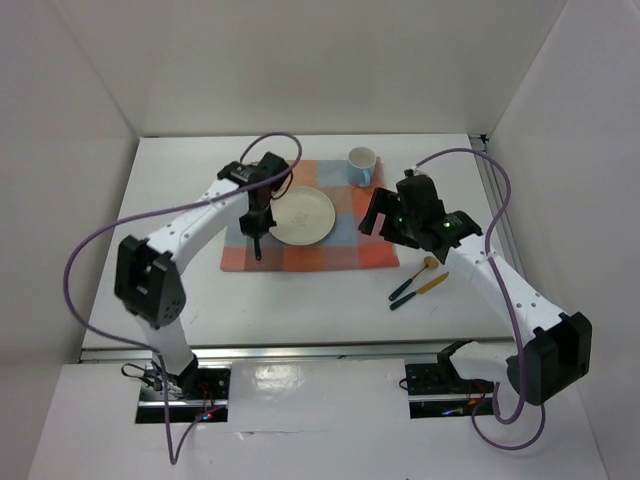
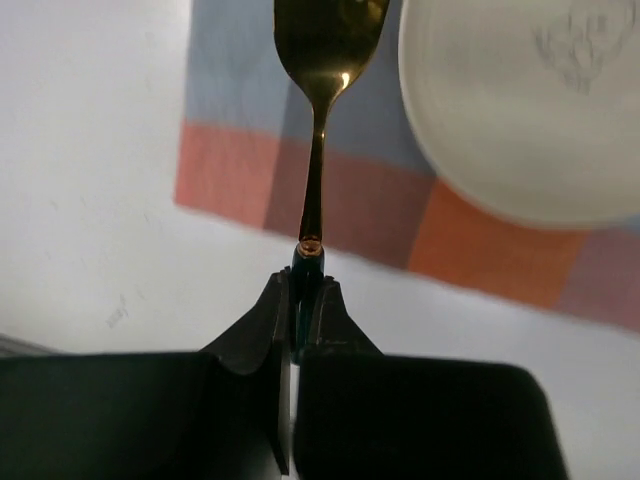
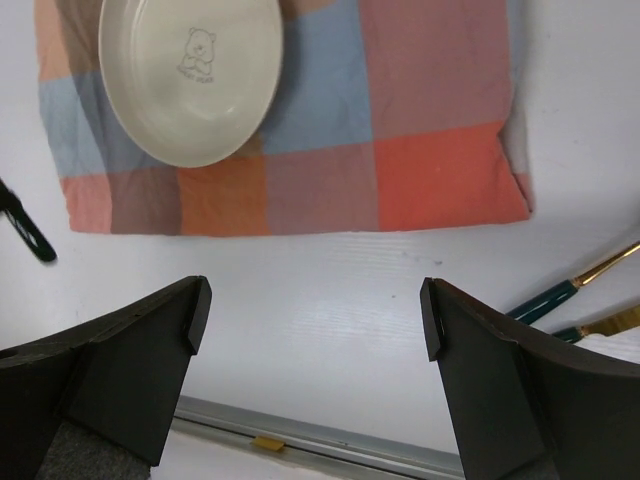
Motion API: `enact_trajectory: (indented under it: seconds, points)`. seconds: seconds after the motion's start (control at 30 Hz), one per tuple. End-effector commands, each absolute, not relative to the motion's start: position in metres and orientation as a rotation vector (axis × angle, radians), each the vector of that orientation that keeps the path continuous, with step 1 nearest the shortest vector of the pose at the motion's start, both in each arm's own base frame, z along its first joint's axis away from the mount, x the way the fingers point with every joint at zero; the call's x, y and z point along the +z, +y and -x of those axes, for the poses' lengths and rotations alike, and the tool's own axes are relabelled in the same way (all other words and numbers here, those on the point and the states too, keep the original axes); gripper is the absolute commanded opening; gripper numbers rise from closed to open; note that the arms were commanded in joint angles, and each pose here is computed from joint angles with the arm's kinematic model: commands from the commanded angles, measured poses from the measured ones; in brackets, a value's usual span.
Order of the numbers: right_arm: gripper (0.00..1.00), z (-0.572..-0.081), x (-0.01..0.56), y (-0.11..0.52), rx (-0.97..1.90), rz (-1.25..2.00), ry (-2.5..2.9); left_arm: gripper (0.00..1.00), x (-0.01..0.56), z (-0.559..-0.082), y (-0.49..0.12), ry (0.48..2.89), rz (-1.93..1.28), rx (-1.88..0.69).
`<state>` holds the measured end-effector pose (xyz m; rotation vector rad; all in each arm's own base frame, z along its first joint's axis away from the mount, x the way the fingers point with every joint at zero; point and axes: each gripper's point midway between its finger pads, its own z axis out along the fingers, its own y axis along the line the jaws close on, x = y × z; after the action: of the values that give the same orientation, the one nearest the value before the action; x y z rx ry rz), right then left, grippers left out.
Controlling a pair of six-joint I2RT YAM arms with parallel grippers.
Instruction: Set the dinner table for one person
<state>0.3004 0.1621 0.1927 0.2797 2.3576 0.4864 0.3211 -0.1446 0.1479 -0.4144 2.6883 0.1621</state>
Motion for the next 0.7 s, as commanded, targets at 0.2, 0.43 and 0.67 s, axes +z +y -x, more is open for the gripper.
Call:
enact_trajectory:
  seconds: [0.2,0.43,0.67]
  points:
    - [0.99,-0.295,0.168,0.128,0.352,-0.352,2.440,0.00,0.132,-0.426,-0.090,2.691,0.186,0.524]
    - [0.82,-0.254,0.120,0.092,0.148,-0.708,2.558,0.00,0.086,-0.453,-0.089,2.778,0.145,0.416]
    - [0.62,-0.212,0.093,0.077,0.153,-1.025,2.521,0.00,0.041,-0.458,-0.104,2.855,0.099,0.344]
